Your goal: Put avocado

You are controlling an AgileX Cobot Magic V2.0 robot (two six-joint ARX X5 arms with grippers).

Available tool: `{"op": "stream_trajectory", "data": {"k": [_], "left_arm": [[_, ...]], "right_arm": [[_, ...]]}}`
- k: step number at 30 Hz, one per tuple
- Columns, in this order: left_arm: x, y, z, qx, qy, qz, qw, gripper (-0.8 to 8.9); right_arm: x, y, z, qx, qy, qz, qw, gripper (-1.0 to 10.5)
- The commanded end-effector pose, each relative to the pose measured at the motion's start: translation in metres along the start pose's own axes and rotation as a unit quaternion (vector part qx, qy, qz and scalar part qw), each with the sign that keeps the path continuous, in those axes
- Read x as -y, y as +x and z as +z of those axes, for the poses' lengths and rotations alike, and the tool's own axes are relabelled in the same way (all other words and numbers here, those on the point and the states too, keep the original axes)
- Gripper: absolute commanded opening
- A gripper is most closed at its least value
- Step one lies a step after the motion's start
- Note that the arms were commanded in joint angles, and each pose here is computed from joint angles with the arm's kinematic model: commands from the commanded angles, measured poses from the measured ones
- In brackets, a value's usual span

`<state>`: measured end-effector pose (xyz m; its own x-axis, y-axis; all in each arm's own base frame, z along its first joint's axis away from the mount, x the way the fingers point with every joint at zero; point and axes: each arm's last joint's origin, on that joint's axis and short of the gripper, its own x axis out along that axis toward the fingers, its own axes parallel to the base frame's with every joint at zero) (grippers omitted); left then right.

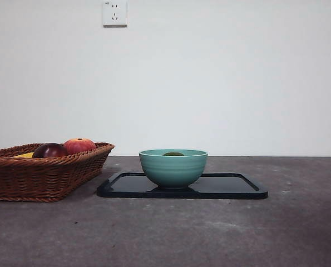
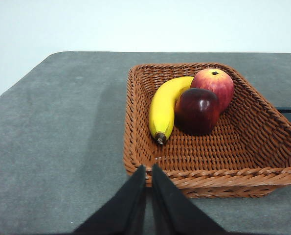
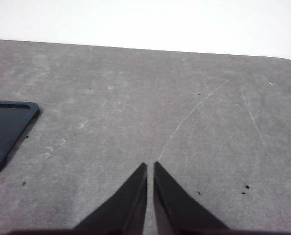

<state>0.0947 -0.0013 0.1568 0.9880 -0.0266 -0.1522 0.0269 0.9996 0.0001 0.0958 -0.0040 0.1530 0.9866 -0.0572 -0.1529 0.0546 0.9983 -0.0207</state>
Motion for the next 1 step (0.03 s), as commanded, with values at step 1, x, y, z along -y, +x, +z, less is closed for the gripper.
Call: {"op": "stream_trajectory", "data": {"k": [1], "left_arm": [[0.0000, 0.0021, -0.0075, -0.013, 0.005, -0.001, 1.000, 0.19]], "right_arm": [[0.0000, 0.0005, -0.0010, 0.004, 0.008, -0.002, 1.000, 0.2]]}}
